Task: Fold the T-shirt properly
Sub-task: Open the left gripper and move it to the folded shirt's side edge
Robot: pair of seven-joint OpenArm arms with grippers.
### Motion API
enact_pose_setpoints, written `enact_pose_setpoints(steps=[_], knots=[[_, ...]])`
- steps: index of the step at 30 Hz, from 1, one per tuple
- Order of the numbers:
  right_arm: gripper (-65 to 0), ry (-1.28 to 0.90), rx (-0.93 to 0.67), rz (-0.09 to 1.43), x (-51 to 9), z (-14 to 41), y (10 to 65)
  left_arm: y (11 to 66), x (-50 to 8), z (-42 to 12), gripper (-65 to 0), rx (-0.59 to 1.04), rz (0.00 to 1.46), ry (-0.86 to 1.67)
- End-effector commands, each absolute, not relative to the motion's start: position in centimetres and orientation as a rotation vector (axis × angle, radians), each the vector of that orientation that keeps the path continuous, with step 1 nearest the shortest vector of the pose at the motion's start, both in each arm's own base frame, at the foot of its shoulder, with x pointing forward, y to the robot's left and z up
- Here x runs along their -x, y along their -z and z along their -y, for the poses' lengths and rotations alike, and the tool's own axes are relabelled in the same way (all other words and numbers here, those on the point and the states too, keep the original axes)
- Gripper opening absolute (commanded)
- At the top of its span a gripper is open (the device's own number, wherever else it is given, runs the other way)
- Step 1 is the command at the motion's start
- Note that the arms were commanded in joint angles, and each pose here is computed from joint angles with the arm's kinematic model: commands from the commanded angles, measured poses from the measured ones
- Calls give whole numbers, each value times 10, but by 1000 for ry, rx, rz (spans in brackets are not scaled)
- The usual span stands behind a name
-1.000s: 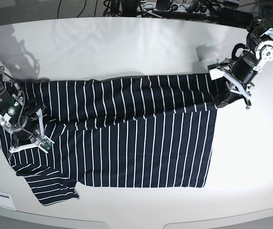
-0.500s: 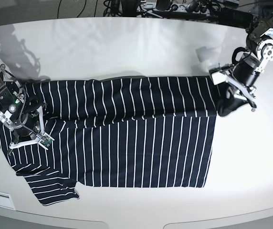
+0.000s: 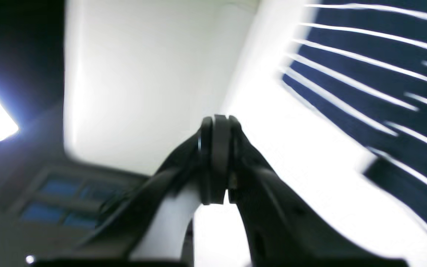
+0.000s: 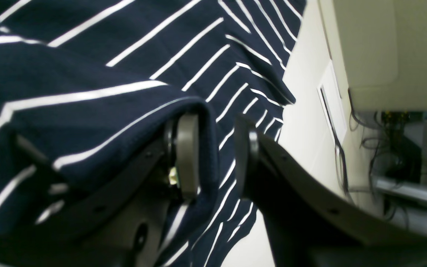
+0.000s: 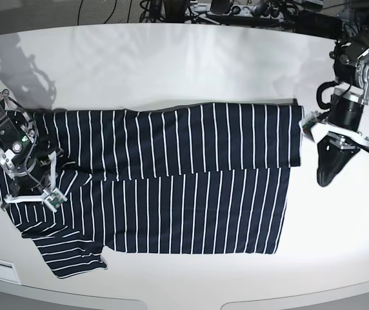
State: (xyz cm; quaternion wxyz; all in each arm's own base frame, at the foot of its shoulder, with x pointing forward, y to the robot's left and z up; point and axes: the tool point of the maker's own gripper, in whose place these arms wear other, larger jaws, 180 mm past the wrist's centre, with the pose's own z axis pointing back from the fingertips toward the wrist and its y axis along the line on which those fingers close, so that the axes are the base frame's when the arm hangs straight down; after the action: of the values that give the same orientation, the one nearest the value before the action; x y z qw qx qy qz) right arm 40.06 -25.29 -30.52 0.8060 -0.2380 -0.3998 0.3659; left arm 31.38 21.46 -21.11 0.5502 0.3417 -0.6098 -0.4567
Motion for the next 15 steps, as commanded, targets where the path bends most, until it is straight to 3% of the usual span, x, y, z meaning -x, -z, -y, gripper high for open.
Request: enact_pose_setpoints(steps=[1,2,3,8,12,13,15], knots=[[-547,-733,583,935,-415,265,276,193,-316,-211,-650,-837,1512,1104],[-625,-701,610,960,-418,270,270,191,-315,-206,-650,-822,1532,1117],[-650,-689,642,980,-420,273,263,189,-313,-202,-650,-810,1551,1125],[-650,-656,732,1028,-425,283,248,188,-313,-198,-650,-744,1557,1073],[-650,-693,619,958,-418,272,268,199,-312,-196,-650,-699,1505,1102],[-623,-721,581,933,-415,267,275,201,-312,-195,-650,-692,1496,1114],[-502,-751,516,894,-410,259,286,205,-312,-194,-650,-681,1480,1133]])
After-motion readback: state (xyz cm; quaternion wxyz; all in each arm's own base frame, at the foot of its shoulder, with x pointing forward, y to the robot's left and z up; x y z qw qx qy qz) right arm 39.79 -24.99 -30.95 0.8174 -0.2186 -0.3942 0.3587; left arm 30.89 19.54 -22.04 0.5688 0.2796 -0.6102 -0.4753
